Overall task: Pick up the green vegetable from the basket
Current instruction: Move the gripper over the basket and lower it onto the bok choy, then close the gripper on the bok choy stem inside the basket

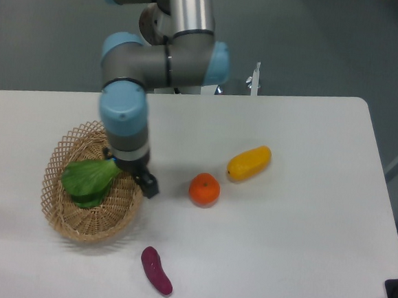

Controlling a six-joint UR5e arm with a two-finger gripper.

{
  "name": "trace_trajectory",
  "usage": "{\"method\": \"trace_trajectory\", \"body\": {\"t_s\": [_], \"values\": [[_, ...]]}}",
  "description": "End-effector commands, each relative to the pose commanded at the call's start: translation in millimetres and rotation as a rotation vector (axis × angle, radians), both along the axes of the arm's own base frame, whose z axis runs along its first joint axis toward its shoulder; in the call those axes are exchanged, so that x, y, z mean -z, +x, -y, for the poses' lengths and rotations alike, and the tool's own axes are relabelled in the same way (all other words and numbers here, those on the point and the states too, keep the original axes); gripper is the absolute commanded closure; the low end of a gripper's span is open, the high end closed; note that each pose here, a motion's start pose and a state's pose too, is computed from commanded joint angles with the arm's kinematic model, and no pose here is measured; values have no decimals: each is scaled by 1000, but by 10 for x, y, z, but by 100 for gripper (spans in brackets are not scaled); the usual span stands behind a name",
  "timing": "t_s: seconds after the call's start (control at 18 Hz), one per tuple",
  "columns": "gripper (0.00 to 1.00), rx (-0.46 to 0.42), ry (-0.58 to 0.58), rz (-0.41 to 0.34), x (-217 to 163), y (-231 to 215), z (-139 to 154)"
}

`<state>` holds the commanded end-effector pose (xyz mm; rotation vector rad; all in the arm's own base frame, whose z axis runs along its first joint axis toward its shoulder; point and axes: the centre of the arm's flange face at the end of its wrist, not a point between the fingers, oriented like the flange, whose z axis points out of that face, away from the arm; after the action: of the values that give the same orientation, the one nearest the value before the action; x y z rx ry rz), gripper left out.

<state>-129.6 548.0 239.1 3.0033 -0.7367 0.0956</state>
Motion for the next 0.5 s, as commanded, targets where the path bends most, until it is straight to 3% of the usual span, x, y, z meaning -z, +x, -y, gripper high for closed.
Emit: {"method": "trace_trajectory", "body": {"t_s": [0.5], "values": [[0, -59, -57, 18, 334, 154, -11]]}}
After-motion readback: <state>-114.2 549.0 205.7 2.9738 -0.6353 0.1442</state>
